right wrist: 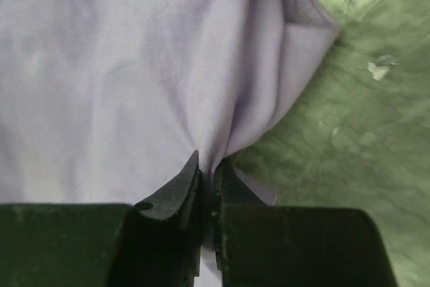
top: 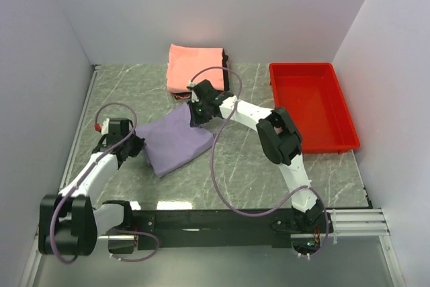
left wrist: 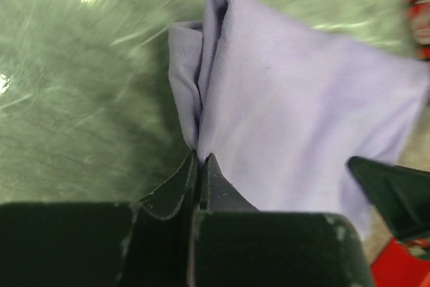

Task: Fold and stack the t-shirts
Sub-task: Neatly place the folded tshirt to the corner

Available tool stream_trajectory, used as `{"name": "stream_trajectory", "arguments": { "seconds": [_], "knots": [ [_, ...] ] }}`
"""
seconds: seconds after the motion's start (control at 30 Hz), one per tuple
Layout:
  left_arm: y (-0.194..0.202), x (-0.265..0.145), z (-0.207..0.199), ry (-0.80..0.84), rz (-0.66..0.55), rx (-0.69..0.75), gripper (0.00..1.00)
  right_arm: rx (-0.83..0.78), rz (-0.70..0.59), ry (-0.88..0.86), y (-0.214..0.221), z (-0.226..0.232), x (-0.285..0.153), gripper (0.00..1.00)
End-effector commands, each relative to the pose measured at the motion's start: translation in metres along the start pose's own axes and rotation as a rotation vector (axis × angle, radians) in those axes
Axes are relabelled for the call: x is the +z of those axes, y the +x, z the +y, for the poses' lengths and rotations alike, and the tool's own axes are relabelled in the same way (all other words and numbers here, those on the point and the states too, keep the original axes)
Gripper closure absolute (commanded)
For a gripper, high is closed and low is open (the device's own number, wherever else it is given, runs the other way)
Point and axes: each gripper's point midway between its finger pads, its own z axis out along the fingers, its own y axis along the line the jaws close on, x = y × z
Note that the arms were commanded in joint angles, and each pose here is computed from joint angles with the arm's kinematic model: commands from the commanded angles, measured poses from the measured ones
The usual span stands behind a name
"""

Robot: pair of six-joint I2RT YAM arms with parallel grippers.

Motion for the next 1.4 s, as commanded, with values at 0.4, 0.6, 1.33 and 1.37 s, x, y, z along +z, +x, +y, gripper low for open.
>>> {"name": "stream_trajectory", "arguments": {
  "seconds": [0.4, 0.6, 1.33, 1.37],
  "knots": [
    [-0.064, -0.071, -0.085, 0.254, -0.188, 0.045, 0.99, -0.137, -0.322, -0.076, -0.093, 0.063, -0.142, 1.0],
    [-0.09, -0.092, -0.128, 0.35, -0.234, 0.067, 0.99, -0.147, -0.396, -0.021, -0.122, 0.061, -0.167, 1.0],
    [-0.149, -0.048, -0.302, 0.568, -0.222, 0.299, 0.99, -0.026, -0.66, 0.073, -0.242, -0.043, -0.217, 1.0],
    [-0.154, -0.053, -0.316, 0.598, -0.226, 0.315, 0.99, -0.023, -0.67, 0.079, -0.246, -0.048, -0.214, 1.0]
  ]
}}
